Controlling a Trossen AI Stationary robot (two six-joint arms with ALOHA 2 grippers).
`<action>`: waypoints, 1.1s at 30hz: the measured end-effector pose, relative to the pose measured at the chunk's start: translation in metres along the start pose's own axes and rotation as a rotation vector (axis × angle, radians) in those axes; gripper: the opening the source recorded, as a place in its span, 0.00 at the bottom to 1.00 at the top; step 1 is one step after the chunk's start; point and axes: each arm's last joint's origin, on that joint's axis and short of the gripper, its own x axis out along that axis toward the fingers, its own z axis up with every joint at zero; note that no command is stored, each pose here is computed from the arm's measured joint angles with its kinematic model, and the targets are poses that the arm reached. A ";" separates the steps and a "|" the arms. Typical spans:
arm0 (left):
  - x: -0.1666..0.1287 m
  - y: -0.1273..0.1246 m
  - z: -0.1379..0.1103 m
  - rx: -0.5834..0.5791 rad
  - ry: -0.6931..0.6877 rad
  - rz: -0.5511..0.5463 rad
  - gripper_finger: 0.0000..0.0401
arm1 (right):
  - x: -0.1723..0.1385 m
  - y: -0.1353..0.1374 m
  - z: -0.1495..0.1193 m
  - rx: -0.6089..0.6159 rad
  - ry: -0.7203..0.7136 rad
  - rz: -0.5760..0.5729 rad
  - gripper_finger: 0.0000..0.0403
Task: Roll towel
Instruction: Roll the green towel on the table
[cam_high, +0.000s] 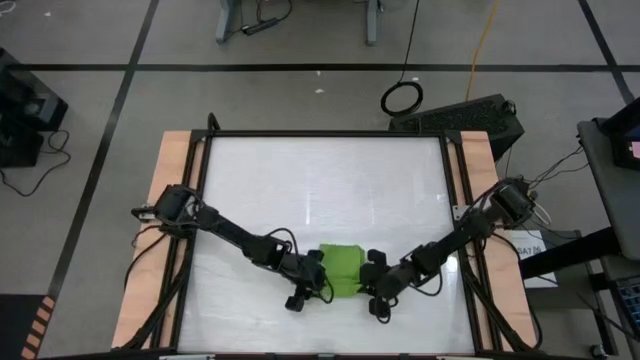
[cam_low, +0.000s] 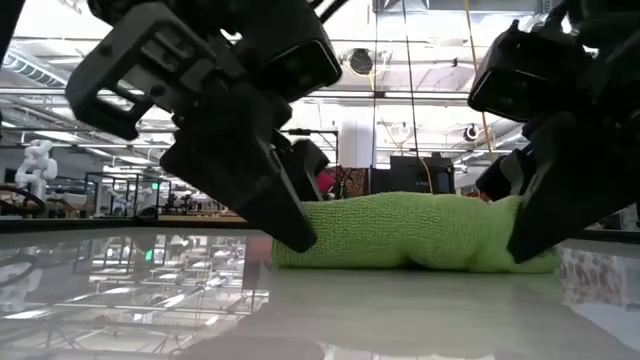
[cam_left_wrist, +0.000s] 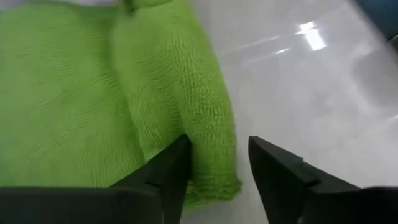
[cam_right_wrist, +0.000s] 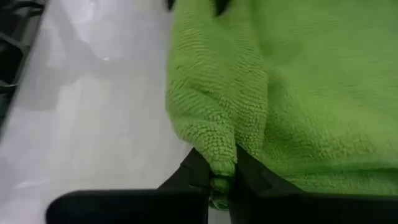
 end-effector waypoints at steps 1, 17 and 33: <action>-0.002 -0.004 0.000 0.024 0.008 0.035 0.44 | -0.002 -0.001 0.002 0.013 0.010 0.021 0.04; -0.013 -0.085 -0.008 0.572 0.051 0.496 0.46 | -0.008 -0.015 0.018 0.145 0.053 0.083 0.04; 0.012 -0.067 -0.017 0.699 0.108 0.649 0.46 | -0.008 -0.016 0.023 0.170 0.033 0.107 0.04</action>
